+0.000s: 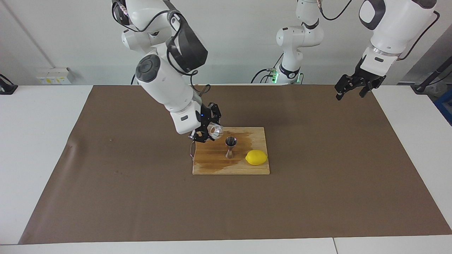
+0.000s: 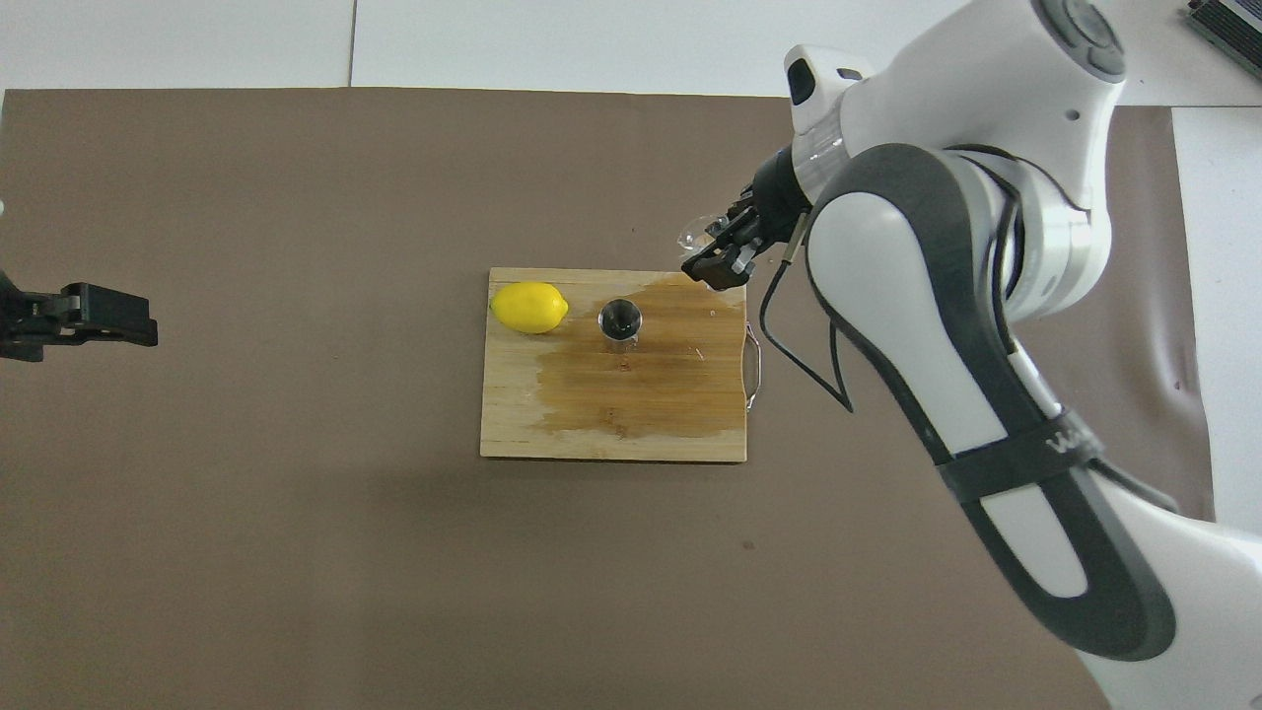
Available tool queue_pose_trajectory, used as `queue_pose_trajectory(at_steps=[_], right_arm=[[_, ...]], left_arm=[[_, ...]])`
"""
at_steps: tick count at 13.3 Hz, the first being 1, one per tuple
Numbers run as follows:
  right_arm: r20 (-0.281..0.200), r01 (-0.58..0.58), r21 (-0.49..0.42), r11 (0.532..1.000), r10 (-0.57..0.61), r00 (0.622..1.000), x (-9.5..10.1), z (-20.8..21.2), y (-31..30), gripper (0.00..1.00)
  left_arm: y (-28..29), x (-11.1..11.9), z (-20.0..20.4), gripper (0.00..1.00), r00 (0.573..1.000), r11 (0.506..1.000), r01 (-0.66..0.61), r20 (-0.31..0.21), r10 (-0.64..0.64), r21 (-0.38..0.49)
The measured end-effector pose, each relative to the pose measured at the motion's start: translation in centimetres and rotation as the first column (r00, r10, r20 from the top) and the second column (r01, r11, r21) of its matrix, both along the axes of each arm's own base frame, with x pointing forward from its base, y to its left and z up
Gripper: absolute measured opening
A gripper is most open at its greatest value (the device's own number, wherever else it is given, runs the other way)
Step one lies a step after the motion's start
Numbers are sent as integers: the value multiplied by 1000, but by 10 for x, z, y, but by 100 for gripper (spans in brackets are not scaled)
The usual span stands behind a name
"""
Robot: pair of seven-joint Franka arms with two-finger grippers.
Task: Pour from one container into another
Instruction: 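Carry the glass back to its starting spot with the right gripper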
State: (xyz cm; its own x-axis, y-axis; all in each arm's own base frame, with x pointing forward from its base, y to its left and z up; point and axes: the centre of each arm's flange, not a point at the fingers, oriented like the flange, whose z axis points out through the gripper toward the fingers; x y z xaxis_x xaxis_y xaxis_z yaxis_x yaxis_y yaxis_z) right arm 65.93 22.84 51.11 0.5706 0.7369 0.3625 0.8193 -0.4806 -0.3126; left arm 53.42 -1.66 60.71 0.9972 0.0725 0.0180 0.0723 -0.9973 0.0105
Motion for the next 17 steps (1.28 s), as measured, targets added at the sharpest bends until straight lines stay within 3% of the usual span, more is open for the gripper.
queue_pose_trajectory(at_steps=[4,7,12,17], right_arm=[[110,-56,100,993,45,993,26,-15,-132,48],[189,-77,144,987,49,981,28,-30,-223,48],[336,-103,250,963,13,942,-2,-93,-361,48],[445,-251,306,918,95,891,-50,-173,-402,48]], left_arm=[[0,0,0,100,1000,1000,0,0,0,0],[0,0,0,100,1000,1000,1,0,-1,0],[0,0,0,100,1000,1000,3,0,-3,0],[-1,0,0,100,1000,1000,8,0,-8,0]])
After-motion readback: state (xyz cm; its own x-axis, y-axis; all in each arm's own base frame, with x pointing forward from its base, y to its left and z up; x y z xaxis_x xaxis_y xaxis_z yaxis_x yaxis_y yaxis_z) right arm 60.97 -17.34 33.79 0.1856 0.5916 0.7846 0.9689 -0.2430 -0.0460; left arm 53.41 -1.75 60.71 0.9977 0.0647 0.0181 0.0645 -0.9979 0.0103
